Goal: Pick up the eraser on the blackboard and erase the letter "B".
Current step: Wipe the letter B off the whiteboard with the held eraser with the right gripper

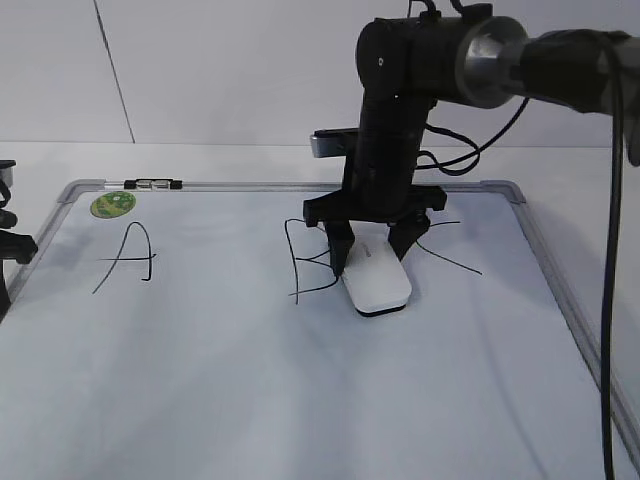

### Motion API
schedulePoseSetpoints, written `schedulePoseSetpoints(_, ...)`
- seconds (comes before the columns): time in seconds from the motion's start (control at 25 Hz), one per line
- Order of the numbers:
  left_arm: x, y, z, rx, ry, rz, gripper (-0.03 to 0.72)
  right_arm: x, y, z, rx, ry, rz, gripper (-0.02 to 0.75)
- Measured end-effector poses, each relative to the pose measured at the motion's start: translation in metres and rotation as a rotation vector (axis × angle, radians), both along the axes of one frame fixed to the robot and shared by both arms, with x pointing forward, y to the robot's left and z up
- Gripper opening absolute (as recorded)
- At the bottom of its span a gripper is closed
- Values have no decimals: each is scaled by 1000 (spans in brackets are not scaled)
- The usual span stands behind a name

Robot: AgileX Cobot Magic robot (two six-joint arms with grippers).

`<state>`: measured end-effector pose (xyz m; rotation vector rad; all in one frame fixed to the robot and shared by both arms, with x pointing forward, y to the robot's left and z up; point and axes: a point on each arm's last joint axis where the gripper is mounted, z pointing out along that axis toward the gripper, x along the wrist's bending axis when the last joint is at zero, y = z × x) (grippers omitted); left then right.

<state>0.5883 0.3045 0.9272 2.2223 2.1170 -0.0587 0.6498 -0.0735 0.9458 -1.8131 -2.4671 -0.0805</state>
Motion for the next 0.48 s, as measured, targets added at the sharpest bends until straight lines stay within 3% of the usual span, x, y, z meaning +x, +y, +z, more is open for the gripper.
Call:
schedulePoseSetpoints(0.2,0,1,0,1,1,1,20,-9,30,1,-17,-44,82,547)
schedulePoseSetpoints(0.48,0,0,0,-1,1,3,20,-52,105,2,27,-93,261,547)
